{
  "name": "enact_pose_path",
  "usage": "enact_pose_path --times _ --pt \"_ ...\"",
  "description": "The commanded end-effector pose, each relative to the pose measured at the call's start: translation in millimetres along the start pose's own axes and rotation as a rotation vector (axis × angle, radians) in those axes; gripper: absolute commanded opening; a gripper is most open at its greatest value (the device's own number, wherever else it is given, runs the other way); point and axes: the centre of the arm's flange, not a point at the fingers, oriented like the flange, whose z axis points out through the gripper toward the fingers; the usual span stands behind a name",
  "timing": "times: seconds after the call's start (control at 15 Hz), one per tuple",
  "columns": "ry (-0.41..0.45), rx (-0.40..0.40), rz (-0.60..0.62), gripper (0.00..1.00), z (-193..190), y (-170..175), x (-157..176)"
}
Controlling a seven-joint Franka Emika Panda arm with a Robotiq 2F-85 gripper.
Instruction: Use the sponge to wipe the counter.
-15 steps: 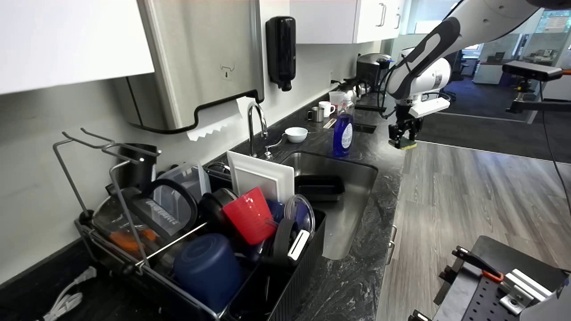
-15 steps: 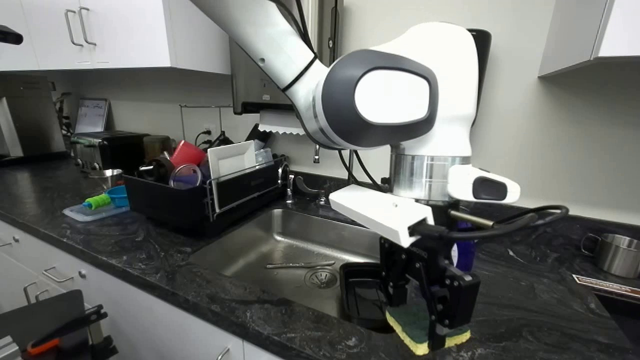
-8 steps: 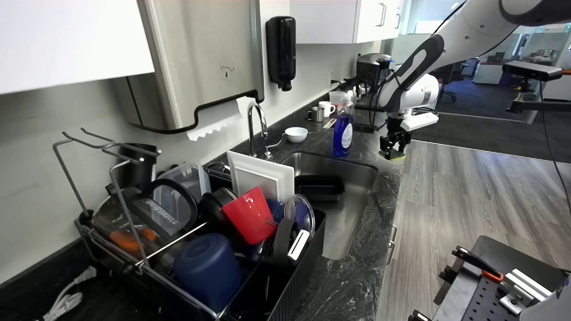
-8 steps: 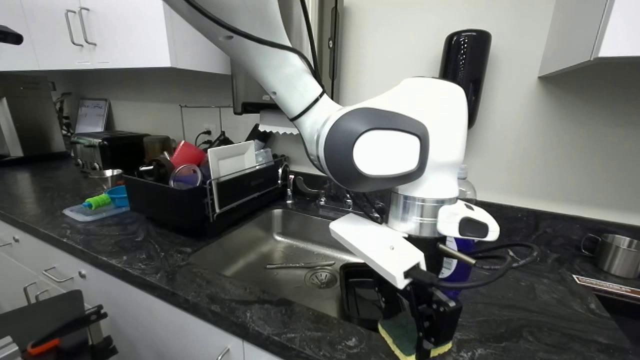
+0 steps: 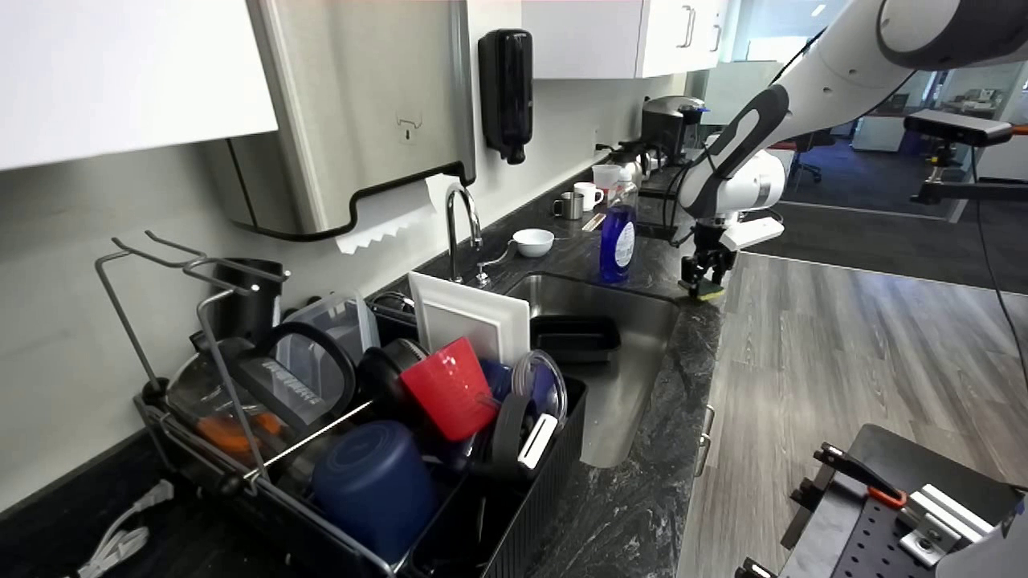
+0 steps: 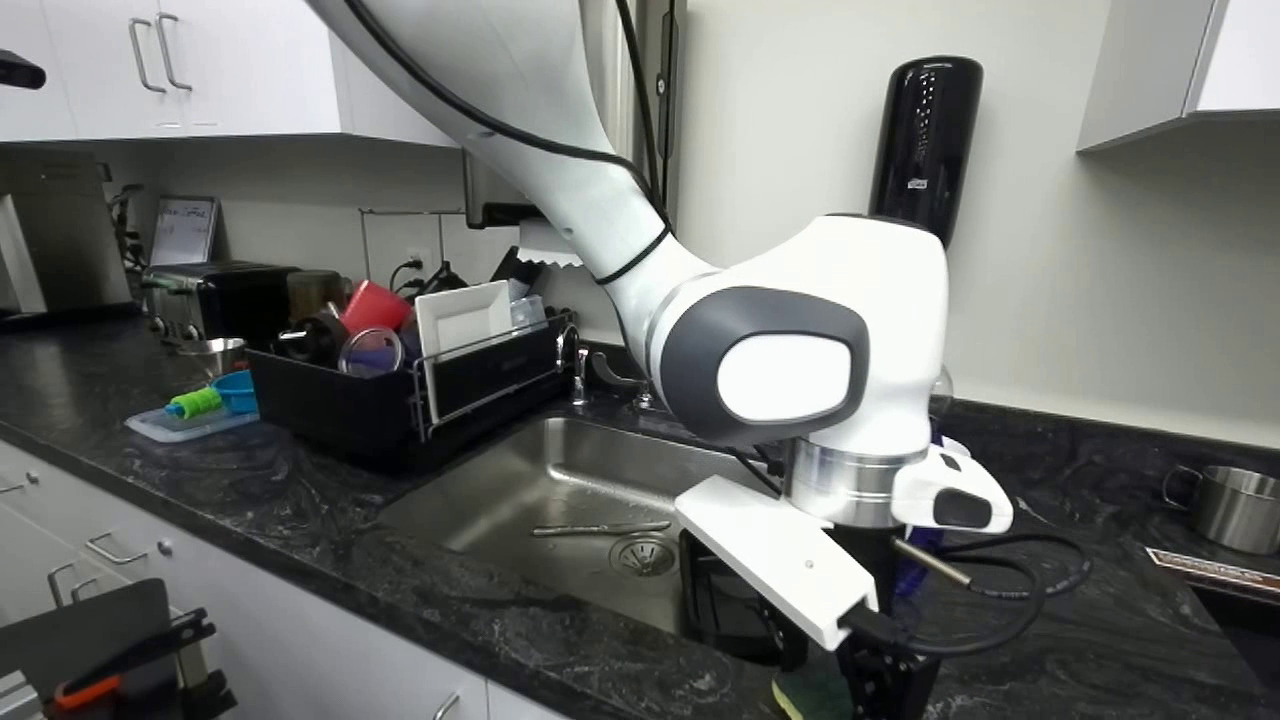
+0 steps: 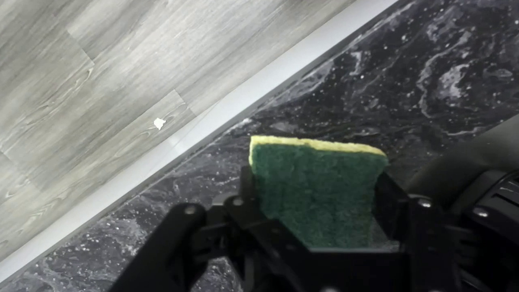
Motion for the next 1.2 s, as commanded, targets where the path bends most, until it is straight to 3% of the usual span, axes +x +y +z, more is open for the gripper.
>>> enact_pose_path --times 0.0,0.27,0.73,1.13 --pt "0.025 0.011 -0.027 0.89 9.7 5.9 7.5" --pt "0.031 0.01 -0.038 1.0 12.2 5.1 9.9" --pt "0.038 -0.007 -0.037 1.0 -3.5 -1.3 4.6" --pt "0.008 -0.018 -0.014 1.0 -42.5 -8.7 -29.7"
